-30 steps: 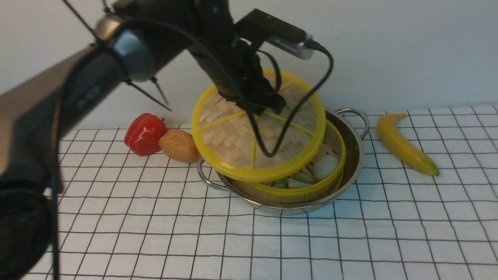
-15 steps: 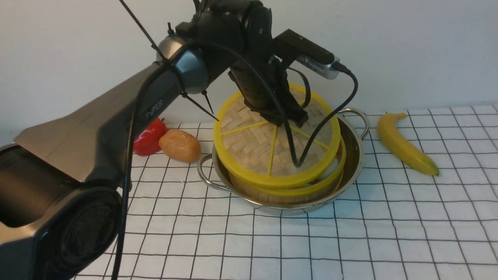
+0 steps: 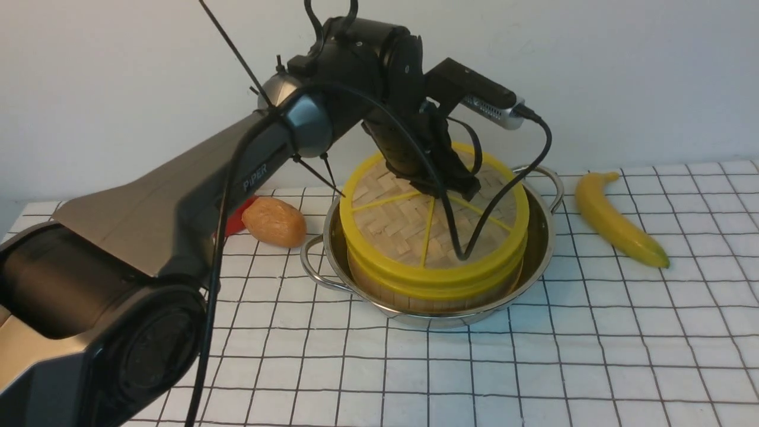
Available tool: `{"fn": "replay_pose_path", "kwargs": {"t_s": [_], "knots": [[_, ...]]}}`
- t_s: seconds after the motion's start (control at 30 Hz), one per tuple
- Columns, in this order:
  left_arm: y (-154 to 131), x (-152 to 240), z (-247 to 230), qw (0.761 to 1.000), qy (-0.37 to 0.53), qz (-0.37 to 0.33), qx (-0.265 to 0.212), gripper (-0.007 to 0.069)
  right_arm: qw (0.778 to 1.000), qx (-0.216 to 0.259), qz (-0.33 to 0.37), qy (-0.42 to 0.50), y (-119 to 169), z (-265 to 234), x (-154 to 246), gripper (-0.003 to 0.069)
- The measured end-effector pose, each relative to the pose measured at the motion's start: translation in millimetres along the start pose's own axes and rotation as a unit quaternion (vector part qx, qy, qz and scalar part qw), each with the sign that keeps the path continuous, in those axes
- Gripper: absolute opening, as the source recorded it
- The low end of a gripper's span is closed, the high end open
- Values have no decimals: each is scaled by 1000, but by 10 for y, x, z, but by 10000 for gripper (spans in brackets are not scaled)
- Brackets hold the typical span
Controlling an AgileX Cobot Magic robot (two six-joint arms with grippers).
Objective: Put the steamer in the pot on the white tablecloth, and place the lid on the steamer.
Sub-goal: 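Place the yellow bamboo steamer lid onto the steamer in the pot with the left gripper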
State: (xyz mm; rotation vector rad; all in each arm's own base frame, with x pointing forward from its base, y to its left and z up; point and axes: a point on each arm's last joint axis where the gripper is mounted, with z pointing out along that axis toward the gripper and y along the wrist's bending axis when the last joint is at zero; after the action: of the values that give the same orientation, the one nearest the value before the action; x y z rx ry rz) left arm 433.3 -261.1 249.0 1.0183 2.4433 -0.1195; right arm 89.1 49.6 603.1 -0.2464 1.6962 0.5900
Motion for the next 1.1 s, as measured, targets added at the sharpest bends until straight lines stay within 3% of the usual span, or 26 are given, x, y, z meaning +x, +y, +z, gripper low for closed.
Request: {"fn": "replay_pose_path", "kwargs": {"t_s": [1.1], "knots": [[-4, 33, 155, 1000, 12, 0, -1, 117, 1000, 0, 0, 0, 0, 0, 0, 503]]}}
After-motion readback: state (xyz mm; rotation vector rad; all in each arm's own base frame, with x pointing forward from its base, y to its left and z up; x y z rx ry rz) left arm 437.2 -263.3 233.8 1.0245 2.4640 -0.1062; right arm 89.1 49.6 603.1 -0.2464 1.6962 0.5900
